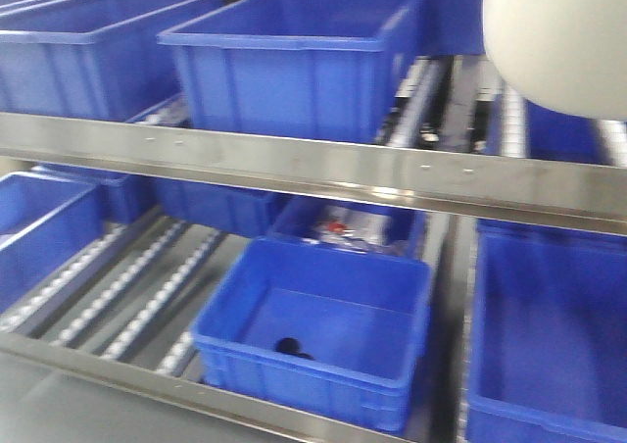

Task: Move white bin to right shelf second layer
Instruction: 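Drive up to the roller shelf holding the white bin in the right gripper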

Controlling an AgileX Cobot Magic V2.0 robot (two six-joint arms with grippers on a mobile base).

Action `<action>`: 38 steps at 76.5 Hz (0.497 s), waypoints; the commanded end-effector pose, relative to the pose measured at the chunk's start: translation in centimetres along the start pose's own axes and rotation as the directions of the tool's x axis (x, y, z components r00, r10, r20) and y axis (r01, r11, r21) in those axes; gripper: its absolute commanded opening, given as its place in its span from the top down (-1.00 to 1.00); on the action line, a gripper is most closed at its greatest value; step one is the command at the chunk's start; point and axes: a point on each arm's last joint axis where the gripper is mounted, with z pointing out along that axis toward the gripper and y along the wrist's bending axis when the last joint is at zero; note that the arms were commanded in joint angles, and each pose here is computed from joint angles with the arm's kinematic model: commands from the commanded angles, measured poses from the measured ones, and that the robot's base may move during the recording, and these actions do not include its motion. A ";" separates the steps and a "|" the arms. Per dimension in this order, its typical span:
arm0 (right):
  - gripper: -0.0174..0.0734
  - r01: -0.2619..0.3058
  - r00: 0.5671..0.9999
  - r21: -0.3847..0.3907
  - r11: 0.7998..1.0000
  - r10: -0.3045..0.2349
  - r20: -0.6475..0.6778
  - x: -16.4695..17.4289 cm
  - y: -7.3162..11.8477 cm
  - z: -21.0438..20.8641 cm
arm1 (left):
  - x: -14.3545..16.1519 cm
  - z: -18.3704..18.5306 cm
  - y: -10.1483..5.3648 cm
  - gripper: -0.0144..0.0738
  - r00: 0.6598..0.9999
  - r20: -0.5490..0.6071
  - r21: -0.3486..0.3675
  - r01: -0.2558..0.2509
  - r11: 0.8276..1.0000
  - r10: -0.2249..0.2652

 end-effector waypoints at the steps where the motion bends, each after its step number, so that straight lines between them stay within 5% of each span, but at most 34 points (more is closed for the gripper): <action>1: 0.49 0.004 0.991 -0.019 1.000 -0.002 0.137 -2.0 0.2 -0.7 | 0.4 0.1 0.0 0.48 0.998 0.065 0.003 0.005 1.000 -0.005; 38: 0.49 0.004 0.991 -0.019 1.000 -0.002 0.136 -2.0 0.2 -0.7 | 0.4 0.1 0.0 0.48 0.998 0.065 0.003 0.005 1.000 -0.005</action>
